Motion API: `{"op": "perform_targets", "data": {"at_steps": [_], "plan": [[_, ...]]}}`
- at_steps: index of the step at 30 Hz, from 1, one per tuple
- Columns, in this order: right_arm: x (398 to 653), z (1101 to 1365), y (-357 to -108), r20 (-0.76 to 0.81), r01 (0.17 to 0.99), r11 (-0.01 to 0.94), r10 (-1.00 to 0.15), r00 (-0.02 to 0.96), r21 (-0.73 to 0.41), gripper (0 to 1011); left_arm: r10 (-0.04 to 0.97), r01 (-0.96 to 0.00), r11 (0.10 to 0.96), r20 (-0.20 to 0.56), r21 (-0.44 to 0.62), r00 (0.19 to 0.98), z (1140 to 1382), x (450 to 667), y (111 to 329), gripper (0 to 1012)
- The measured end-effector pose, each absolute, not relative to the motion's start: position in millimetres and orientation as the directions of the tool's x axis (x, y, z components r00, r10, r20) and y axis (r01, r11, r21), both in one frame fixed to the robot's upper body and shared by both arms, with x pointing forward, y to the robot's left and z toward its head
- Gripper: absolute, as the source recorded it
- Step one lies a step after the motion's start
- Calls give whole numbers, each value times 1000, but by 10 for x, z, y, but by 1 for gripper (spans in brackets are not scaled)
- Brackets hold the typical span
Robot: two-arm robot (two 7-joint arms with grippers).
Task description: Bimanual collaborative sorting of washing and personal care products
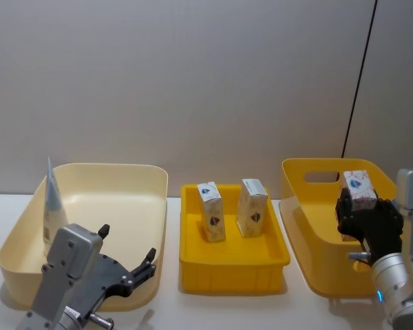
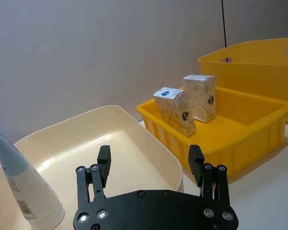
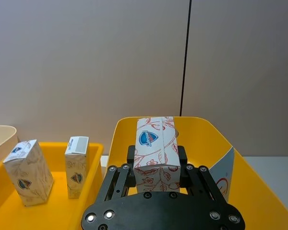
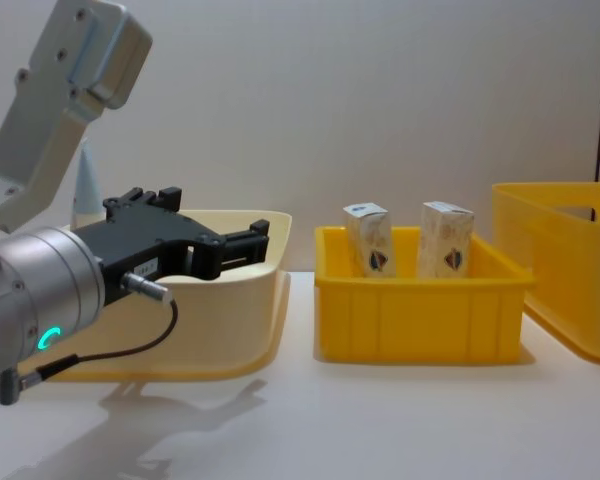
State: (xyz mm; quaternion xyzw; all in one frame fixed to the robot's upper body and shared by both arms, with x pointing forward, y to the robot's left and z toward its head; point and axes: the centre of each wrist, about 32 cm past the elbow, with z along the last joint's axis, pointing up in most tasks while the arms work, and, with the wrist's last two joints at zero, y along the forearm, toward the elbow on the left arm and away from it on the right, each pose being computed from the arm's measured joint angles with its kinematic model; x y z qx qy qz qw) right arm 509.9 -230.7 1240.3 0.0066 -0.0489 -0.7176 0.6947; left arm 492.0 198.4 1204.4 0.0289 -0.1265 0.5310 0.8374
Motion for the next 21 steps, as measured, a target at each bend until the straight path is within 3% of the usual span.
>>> {"op": "perform_targets", "data": {"at_steps": [4, 11, 17, 18, 21], "plan": [[5104, 12390, -2308, 62, 997, -35, -997, -40, 72, 491, 882, -897, 434, 242, -86, 404, 12044, 4920, 1984, 1003], [5108, 12377, -2311, 65, 997, -43, -997, -47, 63, 732, 882, -897, 434, 242, -86, 404, 12044, 4920, 1984, 1004], [5111, 12361, -2314, 67, 998, -47, -997, -50, 49, 873, 882, -897, 434, 242, -86, 404, 12044, 4920, 1984, 1003], [5111, 12358, -2314, 68, 998, -47, -996, -50, 48, 943, 882, -897, 434, 242, -86, 404, 12044, 4920, 1984, 1003], [5112, 12357, -2315, 68, 998, -48, -996, -51, 47, 986, 882, -897, 434, 243, -86, 404, 12044, 4920, 1984, 1003]]}}
